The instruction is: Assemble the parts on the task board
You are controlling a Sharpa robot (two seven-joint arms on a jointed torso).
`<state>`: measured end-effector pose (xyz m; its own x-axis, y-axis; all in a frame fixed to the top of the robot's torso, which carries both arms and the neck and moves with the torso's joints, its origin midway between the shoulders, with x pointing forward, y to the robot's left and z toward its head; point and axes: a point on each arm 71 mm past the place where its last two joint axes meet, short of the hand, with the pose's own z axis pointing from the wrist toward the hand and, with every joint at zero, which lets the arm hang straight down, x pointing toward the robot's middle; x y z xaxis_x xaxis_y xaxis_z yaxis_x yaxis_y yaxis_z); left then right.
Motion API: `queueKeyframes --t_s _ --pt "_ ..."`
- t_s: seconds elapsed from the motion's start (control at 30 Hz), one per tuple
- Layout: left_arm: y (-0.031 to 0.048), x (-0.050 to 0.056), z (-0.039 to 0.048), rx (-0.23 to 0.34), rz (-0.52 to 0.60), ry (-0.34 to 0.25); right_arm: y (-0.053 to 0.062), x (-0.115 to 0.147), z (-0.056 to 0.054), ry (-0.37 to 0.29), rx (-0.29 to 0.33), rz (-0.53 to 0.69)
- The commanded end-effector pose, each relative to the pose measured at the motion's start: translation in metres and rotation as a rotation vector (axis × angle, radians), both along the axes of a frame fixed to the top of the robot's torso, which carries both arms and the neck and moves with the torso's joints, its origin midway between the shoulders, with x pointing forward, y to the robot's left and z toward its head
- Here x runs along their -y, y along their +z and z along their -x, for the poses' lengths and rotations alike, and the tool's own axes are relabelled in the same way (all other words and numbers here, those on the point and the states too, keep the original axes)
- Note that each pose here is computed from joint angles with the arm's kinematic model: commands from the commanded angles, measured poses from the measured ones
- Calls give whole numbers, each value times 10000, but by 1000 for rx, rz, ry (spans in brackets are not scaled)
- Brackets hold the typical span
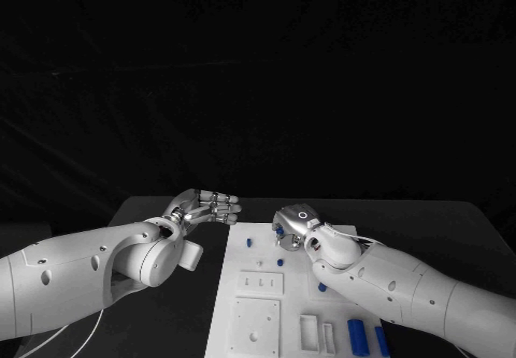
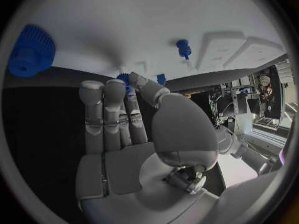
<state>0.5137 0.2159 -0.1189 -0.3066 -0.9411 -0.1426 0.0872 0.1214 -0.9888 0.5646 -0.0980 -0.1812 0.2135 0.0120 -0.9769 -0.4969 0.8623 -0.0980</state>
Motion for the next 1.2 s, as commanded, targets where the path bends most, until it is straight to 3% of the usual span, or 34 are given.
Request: queueKeyframes --t_s 0.03,0.53,1.2 --pt "21 12 0 10 -1 -7 16 -17 5 4 16 3" --pt "19 8 -13 10 -2 -5 84 -22 -7 -3 37 -14" --pt "17 12 -21 8 -3 -6 40 -26 -33 -1 -23 31"
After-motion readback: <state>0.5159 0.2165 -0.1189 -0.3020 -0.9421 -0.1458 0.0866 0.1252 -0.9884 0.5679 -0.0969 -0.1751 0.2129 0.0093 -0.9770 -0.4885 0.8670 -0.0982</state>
